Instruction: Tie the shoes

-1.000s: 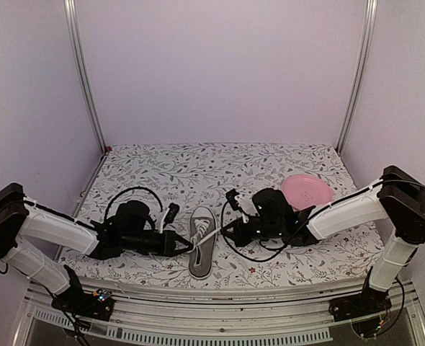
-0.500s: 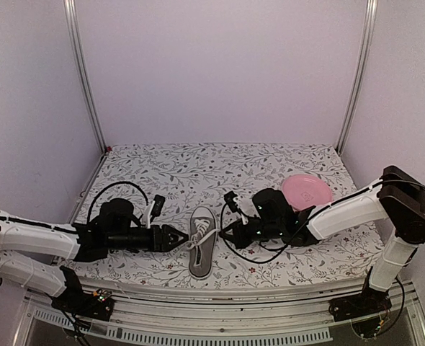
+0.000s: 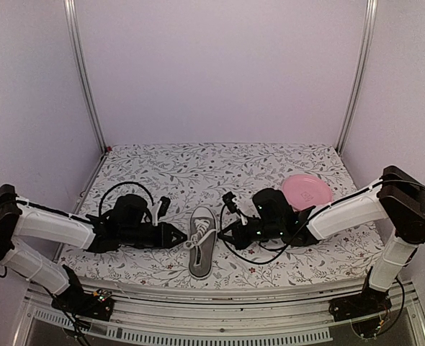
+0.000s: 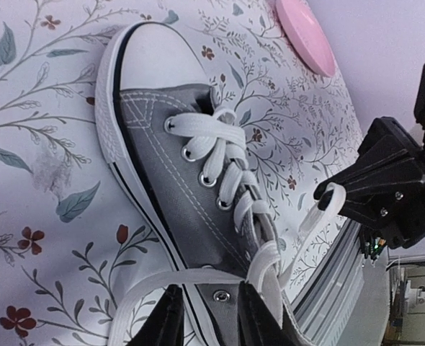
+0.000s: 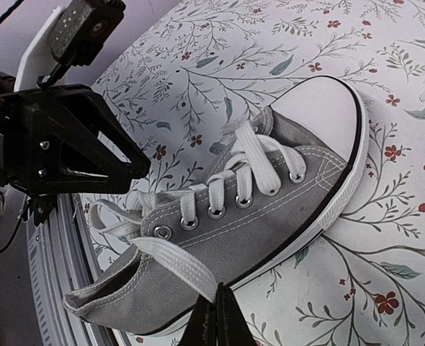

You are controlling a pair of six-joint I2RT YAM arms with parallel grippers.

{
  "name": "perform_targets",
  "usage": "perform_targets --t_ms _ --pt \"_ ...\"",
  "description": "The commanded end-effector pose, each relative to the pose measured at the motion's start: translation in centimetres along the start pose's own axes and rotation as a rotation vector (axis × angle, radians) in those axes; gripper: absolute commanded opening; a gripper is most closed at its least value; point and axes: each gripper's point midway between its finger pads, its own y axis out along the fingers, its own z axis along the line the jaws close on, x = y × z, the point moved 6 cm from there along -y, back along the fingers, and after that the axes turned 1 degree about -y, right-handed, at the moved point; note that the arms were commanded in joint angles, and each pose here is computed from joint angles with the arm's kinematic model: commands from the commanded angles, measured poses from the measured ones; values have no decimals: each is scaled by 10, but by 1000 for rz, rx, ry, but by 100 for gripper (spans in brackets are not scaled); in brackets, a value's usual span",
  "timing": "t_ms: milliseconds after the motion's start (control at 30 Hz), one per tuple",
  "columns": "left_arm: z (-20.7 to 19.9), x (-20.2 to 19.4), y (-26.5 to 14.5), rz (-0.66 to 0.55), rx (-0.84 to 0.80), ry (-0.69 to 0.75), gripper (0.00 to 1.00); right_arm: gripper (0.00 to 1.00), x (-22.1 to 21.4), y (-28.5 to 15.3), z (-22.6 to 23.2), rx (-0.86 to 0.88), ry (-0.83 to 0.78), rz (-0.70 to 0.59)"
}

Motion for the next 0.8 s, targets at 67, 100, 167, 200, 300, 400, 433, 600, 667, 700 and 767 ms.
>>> perform_targets --t_ms 67,100,167,200,300,400,433,600,667,700,767 --pt "-13 11 8 0 -88 25 25 2 0 2 3 27 -12 -10" --pt "-14 11 9 2 -96 23 25 2 1 2 3 27 -10 -9" --pt "-16 11 11 9 -112 24 25 2 0 3 3 27 -12 -8" --pt "-16 11 12 12 -114 23 25 2 0 3 3 27 -11 -8" --pt "-15 9 15 22 -120 23 24 2 0 3 3 27 -12 -8" --pt "-14 8 17 31 -122 21 22 2 -1 3 3 27 -10 -6" --pt "-13 7 17 34 -122 20 21 2 -1 3 2 27 -10 -6" --pt "-15 5 17 42 -144 15 17 2 -1 3 2 26 -8 -6" --pt "-17 5 17 42 -160 20 19 2 -1 4 3 28 -9 -6" --pt "-18 5 17 44 -162 22 19 2 -1 4 2 27 -8 -6" --pt "-17 4 18 48 -163 23 19 2 -1 4 3 29 -8 -6"
